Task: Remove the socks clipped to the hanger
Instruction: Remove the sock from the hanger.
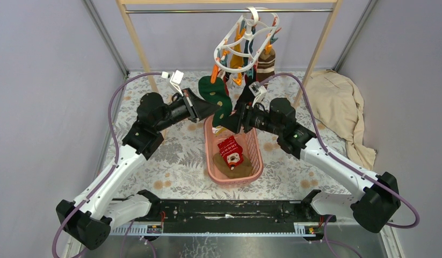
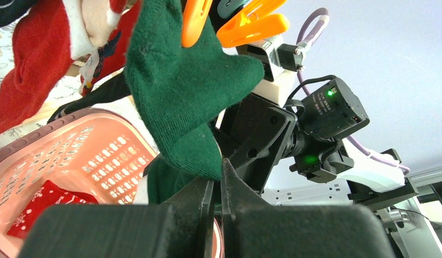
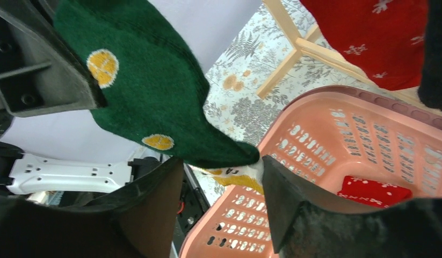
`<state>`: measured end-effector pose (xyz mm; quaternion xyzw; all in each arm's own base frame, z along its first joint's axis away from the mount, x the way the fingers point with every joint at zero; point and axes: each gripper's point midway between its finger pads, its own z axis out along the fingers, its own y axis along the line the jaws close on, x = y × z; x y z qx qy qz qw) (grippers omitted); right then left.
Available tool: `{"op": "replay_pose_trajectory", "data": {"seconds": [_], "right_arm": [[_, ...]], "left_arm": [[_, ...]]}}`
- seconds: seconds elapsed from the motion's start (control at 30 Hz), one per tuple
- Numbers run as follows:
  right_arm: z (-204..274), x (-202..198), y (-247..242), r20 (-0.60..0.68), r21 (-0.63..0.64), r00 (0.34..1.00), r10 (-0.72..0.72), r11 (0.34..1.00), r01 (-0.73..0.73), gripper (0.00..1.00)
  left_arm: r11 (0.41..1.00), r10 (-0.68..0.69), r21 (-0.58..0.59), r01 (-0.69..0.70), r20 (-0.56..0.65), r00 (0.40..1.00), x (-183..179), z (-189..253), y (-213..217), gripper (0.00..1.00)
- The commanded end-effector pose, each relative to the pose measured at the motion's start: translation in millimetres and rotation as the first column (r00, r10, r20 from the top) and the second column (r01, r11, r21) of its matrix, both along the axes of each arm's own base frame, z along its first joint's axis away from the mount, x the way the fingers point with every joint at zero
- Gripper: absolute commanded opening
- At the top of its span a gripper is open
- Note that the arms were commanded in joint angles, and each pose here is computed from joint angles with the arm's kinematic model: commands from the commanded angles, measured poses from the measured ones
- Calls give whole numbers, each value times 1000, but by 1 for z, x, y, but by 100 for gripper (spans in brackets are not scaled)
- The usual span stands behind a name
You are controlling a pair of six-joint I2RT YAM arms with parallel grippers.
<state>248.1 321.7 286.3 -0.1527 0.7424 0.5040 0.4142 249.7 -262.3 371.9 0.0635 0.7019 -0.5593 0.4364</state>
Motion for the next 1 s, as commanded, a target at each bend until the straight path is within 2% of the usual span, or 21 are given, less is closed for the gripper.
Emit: {"op": "replay_pose_trajectory", "data": {"seconds": [0.0, 0.17, 0.33, 0.53, 0.6, 0.7, 0.8, 0.87, 0.97], "right_arm": [[30, -9, 8, 83, 83, 995, 62, 994, -69, 57], [30, -16, 8, 79, 96, 993, 89, 991, -97, 32], [27, -22, 3, 78, 84, 993, 93, 991, -99, 0], [25, -32, -7, 84, 69, 992, 90, 993, -96, 0], [23, -35, -11, 86, 63, 993, 82, 994, -87, 0], [23, -39, -16, 86, 54, 993, 75, 995, -80, 0], [19, -41, -20, 82, 40, 994, 68, 997, -71, 0], [18, -41, -22, 83, 32, 995, 61, 997, -64, 0], [16, -41, -24, 80, 24, 995, 54, 998, -56, 0]], "left_arm": [[998, -35, -52, 37, 46, 998, -6, 14, -5, 10], [997, -43, -60, 45, 41, 998, -6, 14, -6, 11], [997, -43, -58, 45, 34, 998, -5, 12, -7, 12], [999, -23, -28, 24, 28, 999, -2, 5, -5, 16], [1000, -17, -21, 17, 21, 1000, 0, 2, -5, 20], [1000, -9, -9, 9, 14, 1000, 2, -2, -4, 34], [1000, 4, 4, -4, 11, 1000, 3, -5, -2, 53], [1000, 8, 11, -8, 11, 1000, 3, -6, -2, 61], [1000, 12, 25, -13, 12, 1000, 3, -8, 0, 67]]}}
